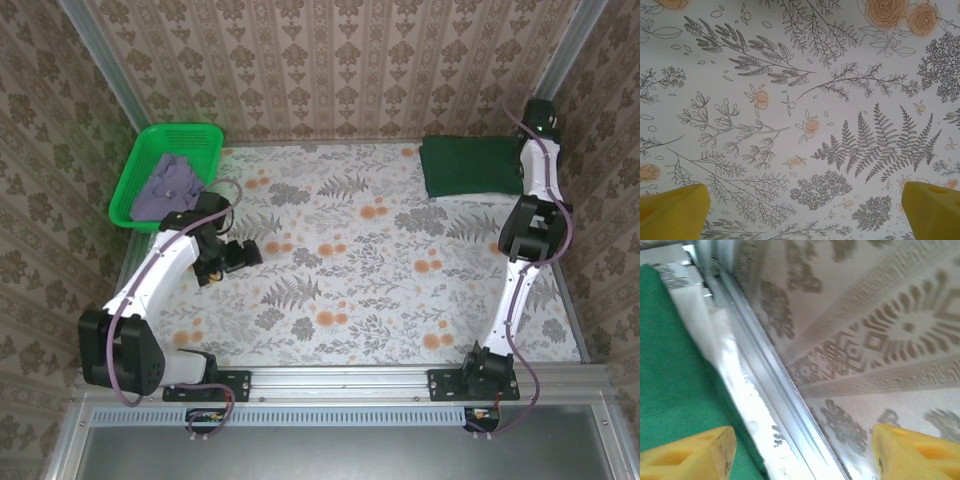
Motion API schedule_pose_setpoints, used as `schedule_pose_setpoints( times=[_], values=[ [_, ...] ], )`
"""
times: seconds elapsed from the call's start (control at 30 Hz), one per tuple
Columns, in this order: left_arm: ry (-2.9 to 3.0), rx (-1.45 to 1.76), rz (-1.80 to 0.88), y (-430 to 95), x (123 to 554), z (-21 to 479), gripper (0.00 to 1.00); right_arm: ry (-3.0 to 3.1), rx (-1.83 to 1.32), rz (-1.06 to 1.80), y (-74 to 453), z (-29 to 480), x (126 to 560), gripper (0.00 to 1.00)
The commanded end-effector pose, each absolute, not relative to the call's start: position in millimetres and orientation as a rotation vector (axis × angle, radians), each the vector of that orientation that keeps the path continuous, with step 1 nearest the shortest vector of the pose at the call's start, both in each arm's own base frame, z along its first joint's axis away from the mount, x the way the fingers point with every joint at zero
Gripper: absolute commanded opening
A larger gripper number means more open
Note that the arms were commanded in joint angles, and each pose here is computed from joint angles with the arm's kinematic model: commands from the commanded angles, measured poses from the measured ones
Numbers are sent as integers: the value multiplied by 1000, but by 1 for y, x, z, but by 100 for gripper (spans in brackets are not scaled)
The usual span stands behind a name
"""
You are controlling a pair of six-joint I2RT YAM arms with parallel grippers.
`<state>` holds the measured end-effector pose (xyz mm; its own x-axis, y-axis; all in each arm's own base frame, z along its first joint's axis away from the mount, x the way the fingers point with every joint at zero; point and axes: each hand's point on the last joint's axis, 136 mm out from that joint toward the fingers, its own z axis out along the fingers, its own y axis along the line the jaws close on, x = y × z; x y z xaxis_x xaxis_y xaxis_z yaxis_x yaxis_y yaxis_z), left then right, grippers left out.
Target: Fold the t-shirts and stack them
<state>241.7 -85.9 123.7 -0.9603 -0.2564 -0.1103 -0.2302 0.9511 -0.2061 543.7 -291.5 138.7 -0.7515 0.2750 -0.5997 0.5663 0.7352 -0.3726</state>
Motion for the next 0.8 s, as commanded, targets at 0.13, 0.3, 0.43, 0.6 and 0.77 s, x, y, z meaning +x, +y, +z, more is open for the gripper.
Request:
schedule_pose_setpoints(
  times=[0.13,0.3,0.43,0.6,0.77],
  values=[
    [2933,-322,-286,-93,258,153,100,2338,809,-673,-266,189,513,75],
    [2810,-236,-213,-97,279,189,100,2204,806,-488,-222,231,498,81],
    [2616,-174,-153,-96,294,234,100,2044,767,-333,-172,264,474,91],
    [2263,-169,-74,-69,300,283,100,1848,654,-147,-109,279,437,99],
    [1919,-182,84,-26,289,297,100,1873,623,-76,-73,251,397,100]
  ],
)
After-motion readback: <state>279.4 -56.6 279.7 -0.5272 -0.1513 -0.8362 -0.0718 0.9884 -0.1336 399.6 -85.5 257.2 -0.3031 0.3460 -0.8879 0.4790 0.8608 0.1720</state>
